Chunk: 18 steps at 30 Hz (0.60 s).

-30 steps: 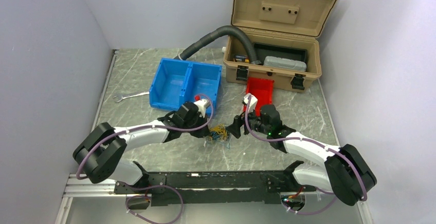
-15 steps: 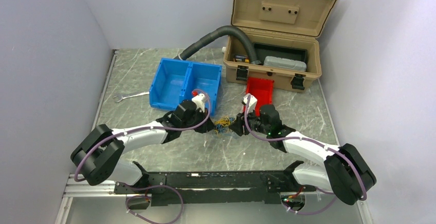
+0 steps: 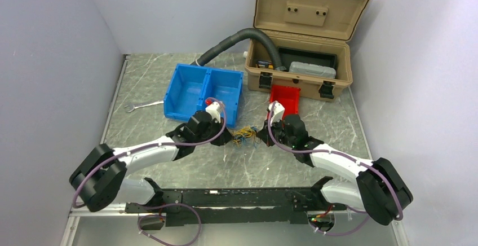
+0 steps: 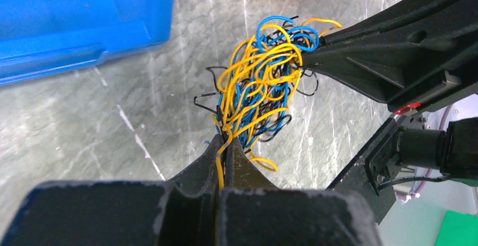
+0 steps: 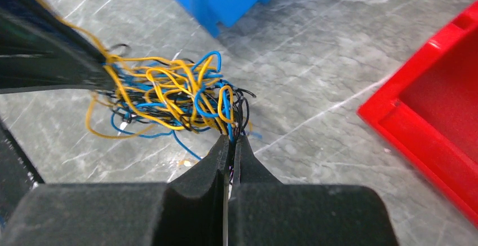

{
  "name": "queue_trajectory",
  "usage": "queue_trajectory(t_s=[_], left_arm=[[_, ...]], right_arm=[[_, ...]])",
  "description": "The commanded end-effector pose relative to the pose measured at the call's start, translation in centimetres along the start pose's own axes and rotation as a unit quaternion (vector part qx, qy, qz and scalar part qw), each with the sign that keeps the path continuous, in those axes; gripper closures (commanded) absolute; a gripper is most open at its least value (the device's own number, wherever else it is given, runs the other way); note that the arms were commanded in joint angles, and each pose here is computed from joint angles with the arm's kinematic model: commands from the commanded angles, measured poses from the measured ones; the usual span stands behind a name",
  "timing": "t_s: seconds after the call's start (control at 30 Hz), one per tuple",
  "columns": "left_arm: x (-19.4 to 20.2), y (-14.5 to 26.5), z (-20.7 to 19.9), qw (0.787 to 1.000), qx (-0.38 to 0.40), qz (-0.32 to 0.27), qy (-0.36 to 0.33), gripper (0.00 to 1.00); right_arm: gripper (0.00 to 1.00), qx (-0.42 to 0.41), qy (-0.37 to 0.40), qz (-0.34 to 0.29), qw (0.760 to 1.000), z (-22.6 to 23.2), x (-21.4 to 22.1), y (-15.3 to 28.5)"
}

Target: Untangle the cables

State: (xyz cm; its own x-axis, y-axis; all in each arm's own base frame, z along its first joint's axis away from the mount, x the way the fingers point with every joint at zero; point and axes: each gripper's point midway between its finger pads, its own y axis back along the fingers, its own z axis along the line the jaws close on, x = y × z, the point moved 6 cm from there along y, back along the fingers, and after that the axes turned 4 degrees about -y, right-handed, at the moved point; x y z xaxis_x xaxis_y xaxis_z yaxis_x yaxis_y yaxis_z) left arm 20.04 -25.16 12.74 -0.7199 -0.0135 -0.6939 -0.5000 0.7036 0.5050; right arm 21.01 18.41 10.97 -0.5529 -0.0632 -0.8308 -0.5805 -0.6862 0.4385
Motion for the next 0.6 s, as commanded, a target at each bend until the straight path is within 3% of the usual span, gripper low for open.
queue_trajectory(t_s=[0.0,0.2,0.37,0.57], left_arm=[[-0.5,2.2,1.0,0.998,-0.060,-0.028,0.000,1.00],[0.9,5.2,3.1,0.994,-0.096,-0.044,0.014,1.00],[2.5,7.2,5.8,0.986,-0.150,-0.042,0.052,1.00],[3.2,9.4,8.2,0.979,-0.157,-0.078,0.108,1.00]], right_arm=[[1.00,0.088,-0.020,-0.061,0.994,-1.4,-2.5,0.7],[1.00,0.185,-0.051,-0.140,0.971,-3.3,-3.2,3.4],[1.00,0.275,-0.088,-0.195,0.937,-5.1,-3.5,5.8],[1.00,0.311,-0.112,-0.224,0.917,-5.9,-3.5,7.2]])
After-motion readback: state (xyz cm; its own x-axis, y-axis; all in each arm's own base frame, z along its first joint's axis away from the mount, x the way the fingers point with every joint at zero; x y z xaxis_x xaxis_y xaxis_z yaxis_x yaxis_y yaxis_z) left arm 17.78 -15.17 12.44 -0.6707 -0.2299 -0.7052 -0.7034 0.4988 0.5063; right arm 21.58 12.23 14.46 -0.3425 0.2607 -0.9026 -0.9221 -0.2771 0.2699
